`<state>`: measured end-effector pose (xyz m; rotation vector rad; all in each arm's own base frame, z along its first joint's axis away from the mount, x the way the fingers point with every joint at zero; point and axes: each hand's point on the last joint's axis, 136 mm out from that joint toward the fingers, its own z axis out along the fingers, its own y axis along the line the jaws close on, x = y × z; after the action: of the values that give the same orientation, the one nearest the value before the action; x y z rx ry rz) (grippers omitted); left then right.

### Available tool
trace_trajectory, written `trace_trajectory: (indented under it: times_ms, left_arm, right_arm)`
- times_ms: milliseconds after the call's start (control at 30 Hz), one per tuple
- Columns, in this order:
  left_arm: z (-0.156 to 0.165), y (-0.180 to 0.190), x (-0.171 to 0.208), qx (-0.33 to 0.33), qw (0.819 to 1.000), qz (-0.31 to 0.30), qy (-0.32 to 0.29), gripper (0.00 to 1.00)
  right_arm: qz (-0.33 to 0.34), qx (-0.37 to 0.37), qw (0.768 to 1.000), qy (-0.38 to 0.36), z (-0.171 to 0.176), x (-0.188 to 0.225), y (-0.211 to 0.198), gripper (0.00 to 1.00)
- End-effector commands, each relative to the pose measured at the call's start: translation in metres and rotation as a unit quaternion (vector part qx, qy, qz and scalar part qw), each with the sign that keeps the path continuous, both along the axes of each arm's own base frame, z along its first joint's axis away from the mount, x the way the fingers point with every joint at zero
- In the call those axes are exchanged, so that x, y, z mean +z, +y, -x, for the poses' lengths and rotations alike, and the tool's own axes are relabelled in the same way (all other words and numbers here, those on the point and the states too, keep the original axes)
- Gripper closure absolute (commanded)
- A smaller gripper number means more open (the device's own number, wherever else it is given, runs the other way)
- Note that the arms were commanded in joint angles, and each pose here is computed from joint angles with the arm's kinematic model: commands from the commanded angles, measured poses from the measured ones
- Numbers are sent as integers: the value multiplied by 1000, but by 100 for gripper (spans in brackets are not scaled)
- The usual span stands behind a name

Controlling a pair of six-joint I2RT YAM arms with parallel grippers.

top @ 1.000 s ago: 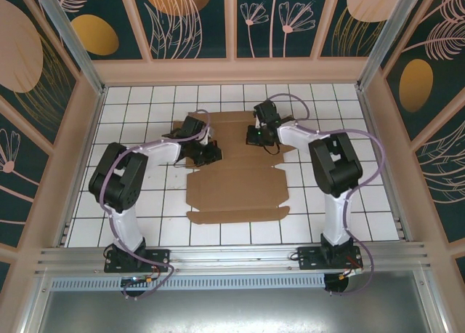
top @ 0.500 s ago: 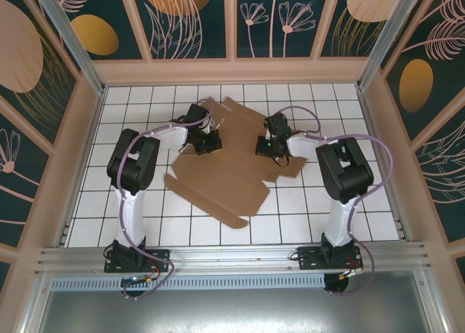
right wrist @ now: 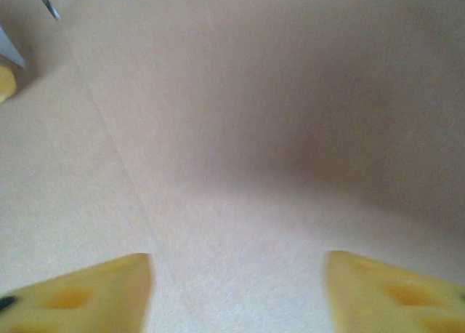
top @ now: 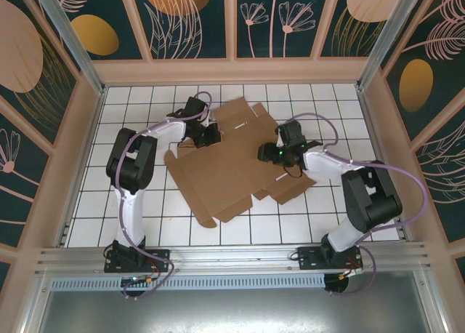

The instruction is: Fold the paper box

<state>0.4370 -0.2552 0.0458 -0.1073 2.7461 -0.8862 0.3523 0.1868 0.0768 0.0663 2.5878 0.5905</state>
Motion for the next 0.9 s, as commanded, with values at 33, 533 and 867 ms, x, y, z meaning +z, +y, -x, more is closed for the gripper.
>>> trace_trajectory:
  times_ms: [33, 533, 867]
  left_arm:
    - [21, -1, 22, 12, 1000, 29, -2, 97]
    - [35, 17, -37, 29, 998, -3, 46, 100]
    - [34, 29, -46, 44, 998, -5, 45, 100]
  right_arm:
    - [63, -36, 996, -51, -52, 30, -35, 7]
    - [38, 26, 998, 31, -103, -34, -76, 6]
    - [-88, 84, 991, 48, -79, -32, -36, 39]
